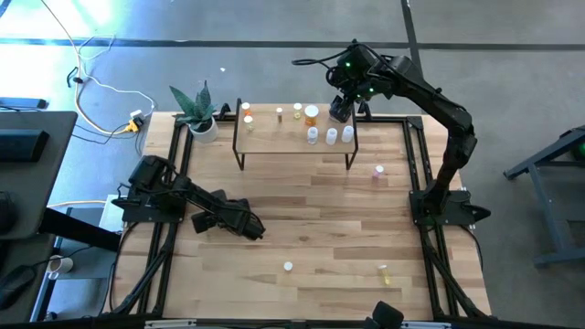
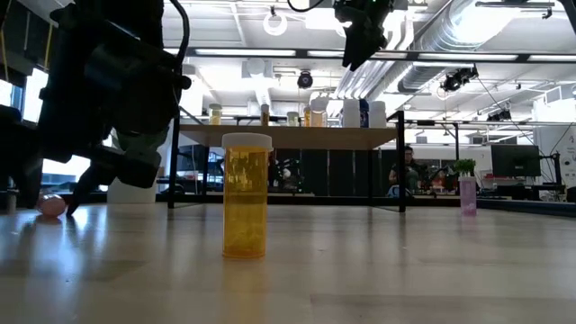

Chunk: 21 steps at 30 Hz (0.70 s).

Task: Pick and place medicine bottles onto shelf by color
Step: Put the pink pill bottle on the shelf

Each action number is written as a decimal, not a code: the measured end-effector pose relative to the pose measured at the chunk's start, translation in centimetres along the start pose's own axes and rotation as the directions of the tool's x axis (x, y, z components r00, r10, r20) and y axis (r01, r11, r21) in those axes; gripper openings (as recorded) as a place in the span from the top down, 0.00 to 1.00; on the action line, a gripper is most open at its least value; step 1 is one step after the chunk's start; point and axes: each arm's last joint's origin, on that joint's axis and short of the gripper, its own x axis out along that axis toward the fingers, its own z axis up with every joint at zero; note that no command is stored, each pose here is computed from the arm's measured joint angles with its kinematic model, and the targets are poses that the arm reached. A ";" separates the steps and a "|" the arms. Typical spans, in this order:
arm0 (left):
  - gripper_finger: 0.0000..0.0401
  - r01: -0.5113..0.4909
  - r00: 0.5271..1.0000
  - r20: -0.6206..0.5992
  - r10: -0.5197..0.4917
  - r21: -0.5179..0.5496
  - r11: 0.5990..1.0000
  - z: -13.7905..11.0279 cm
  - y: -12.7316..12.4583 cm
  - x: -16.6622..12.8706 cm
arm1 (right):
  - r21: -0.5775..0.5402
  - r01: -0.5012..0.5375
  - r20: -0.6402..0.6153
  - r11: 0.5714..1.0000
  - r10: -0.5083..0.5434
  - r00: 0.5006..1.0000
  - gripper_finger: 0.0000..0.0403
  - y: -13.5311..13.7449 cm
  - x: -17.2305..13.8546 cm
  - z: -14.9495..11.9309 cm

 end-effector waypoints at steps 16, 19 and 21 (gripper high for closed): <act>0.79 0.039 0.999 -0.017 -0.037 0.119 0.992 -0.4 -0.5 -1.3 | 0.007 0.000 0.001 1.000 0.000 1.000 0.46 0.0 0.0 0.0; 0.79 0.122 0.990 -0.087 -0.108 0.172 0.978 -0.6 -0.9 -2.7 | 0.006 -0.001 -0.004 1.000 0.001 1.000 0.46 0.0 0.0 0.0; 0.79 0.172 0.982 -0.118 -0.149 0.221 0.960 -0.2 -0.9 -3.7 | 0.005 -0.004 -0.009 1.000 0.004 1.000 0.46 0.0 0.0 -0.1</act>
